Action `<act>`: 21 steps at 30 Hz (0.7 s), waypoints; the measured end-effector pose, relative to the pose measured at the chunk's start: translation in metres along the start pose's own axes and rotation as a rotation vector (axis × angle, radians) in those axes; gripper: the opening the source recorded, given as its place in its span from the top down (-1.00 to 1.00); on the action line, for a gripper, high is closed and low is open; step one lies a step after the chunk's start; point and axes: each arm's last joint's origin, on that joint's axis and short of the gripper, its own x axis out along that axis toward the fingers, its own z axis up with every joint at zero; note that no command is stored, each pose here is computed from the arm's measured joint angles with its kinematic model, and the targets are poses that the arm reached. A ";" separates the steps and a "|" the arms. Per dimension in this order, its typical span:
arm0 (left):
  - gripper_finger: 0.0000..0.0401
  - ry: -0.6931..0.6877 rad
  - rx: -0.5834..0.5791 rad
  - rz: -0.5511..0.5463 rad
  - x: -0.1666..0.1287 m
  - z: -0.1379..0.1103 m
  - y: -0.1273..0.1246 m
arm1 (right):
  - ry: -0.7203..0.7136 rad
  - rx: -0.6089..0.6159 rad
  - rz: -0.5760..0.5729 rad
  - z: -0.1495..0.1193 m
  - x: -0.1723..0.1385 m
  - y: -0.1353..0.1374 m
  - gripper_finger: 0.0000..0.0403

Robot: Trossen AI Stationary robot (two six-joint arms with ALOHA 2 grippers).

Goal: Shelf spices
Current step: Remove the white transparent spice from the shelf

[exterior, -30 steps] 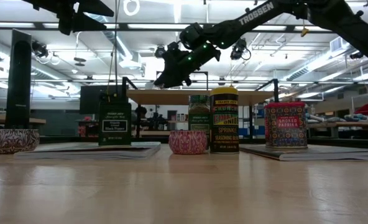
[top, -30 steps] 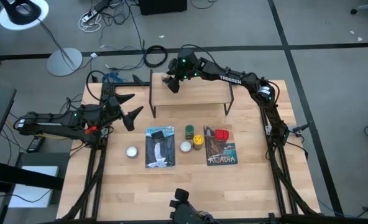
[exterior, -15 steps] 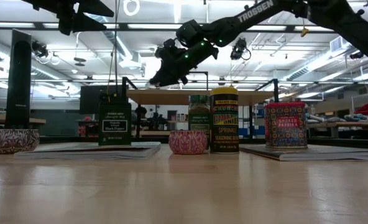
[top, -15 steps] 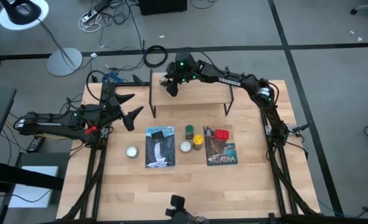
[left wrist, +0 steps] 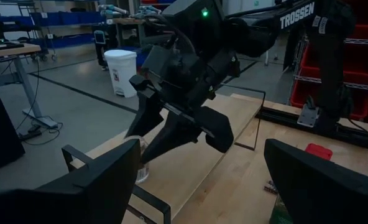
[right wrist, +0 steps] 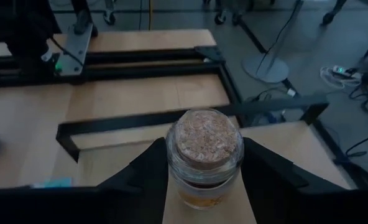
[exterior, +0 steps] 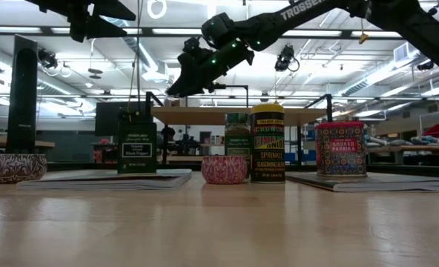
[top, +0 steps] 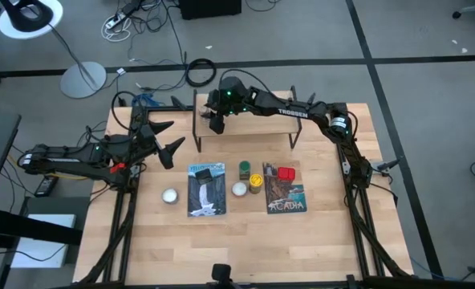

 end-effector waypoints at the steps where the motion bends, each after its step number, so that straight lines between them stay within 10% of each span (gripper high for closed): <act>1: -0.74 0.000 0.000 0.000 0.000 0.000 0.000 | -0.008 -0.003 -0.001 0.001 -0.001 0.000 0.15; 21: -0.74 0.017 0.013 0.002 0.000 -0.002 0.000 | -0.089 -0.111 0.113 0.074 -0.098 0.043 0.15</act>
